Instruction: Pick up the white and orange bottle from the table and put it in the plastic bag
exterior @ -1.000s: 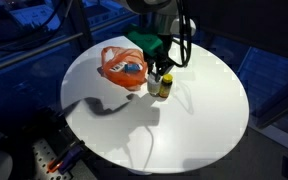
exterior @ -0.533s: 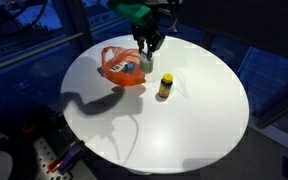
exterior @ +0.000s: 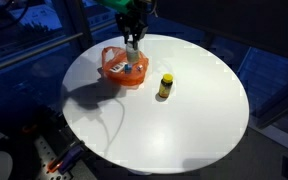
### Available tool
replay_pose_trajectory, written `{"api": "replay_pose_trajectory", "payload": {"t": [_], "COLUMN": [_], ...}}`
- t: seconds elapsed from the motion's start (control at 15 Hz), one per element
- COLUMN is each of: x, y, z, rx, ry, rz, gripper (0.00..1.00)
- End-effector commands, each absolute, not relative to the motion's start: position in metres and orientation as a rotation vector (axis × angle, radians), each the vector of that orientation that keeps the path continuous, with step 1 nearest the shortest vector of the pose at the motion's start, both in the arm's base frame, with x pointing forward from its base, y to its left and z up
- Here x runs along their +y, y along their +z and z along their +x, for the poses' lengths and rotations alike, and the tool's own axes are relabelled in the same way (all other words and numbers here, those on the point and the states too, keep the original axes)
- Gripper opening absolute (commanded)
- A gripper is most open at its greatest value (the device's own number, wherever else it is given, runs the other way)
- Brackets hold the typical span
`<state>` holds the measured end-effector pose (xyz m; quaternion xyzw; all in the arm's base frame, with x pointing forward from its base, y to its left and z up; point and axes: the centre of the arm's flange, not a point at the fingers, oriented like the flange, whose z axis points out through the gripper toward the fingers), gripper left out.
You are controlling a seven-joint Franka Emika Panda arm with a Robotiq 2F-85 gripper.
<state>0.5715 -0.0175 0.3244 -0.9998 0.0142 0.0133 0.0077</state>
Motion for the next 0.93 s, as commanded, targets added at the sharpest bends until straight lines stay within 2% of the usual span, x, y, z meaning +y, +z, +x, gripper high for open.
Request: {"api": "replay_pose_trajectory", "payload": {"t": [0.0, 0.87], "x": [0.013, 0.069], "y": [0.322, 0.277], "z": [0.572, 0.604], "rx": [0.024, -0.003], "ry": [0.037, 0.094], "rz": [-3.114, -3.118], "gripper": [0.19, 0.19]}}
